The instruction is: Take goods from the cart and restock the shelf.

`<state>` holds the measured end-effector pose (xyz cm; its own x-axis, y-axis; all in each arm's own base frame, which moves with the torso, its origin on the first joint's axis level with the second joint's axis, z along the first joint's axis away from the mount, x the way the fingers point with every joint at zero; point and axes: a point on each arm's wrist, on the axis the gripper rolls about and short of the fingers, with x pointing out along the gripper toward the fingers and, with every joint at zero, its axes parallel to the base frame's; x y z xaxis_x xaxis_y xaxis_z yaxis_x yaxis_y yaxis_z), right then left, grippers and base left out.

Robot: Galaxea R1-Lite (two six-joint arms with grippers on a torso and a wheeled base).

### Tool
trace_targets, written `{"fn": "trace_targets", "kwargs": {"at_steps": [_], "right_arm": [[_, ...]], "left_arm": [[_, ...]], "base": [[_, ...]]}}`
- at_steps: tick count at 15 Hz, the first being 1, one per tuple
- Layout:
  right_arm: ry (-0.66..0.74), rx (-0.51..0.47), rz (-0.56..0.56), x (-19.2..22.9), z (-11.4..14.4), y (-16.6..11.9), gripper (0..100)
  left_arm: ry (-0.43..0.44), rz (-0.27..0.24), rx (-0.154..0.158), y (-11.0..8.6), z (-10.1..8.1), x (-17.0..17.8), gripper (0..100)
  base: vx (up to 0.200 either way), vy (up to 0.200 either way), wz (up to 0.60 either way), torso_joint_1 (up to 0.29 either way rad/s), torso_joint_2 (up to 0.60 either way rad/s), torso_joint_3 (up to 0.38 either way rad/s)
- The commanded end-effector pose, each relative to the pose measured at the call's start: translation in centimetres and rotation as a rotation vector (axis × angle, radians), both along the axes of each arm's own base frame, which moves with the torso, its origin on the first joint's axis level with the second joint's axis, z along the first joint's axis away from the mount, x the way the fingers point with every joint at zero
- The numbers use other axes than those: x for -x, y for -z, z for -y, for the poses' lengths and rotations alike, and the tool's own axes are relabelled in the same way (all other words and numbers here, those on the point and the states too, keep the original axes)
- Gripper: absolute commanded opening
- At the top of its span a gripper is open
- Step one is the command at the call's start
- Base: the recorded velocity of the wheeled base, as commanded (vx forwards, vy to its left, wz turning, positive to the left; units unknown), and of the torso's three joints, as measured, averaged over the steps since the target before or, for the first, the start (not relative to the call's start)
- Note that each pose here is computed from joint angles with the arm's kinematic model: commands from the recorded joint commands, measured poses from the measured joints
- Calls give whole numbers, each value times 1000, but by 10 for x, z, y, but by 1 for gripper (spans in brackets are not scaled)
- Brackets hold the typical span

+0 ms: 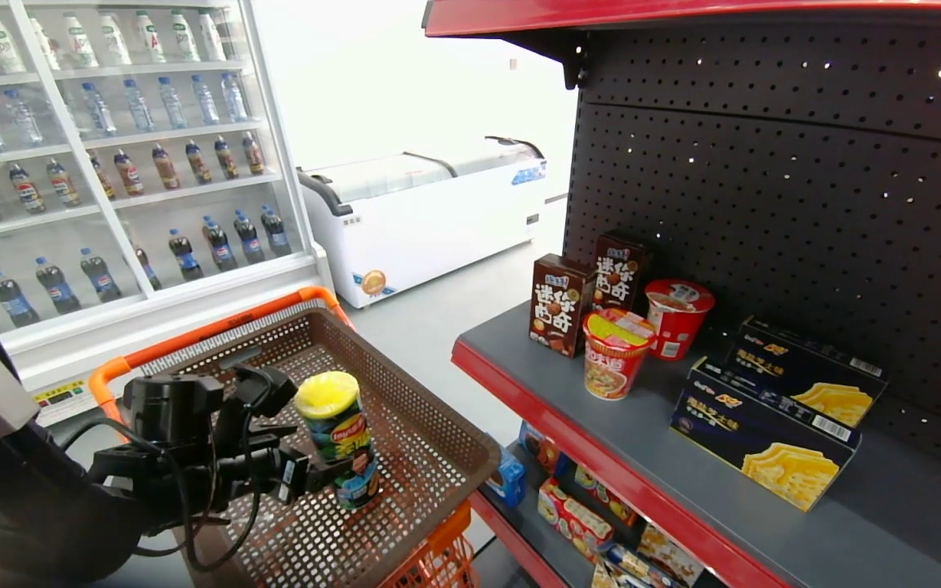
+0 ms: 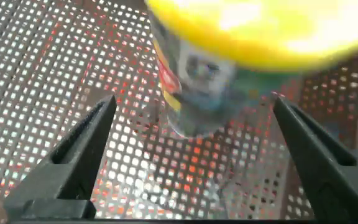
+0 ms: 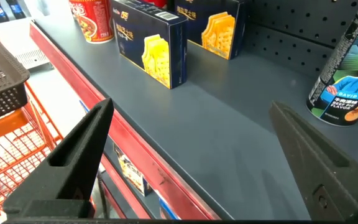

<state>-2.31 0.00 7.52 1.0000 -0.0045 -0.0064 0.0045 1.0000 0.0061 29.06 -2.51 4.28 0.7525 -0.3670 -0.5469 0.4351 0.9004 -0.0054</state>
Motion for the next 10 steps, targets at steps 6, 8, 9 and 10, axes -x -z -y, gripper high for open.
{"fn": "trace_targets", "kwargs": {"at_steps": [6,8,9,10], "right_arm": [[0,0,-1,0,0,0,100],[0,0,-1,0,0,0,100],[0,0,-1,0,0,0,100],[0,0,-1,0,0,0,100]], "left_arm": [[80,33,-1,14,32,-40,100],[89,28,5,16,38,-40,0],[95,29,4,15,41,-39,0],[94,30,3,15,41,-38,0]], "base": [[0,0,0,0,0,0],[0,0,0,0,0,0],[0,0,0,0,0,0],[0,0,0,0,0,0]]}}
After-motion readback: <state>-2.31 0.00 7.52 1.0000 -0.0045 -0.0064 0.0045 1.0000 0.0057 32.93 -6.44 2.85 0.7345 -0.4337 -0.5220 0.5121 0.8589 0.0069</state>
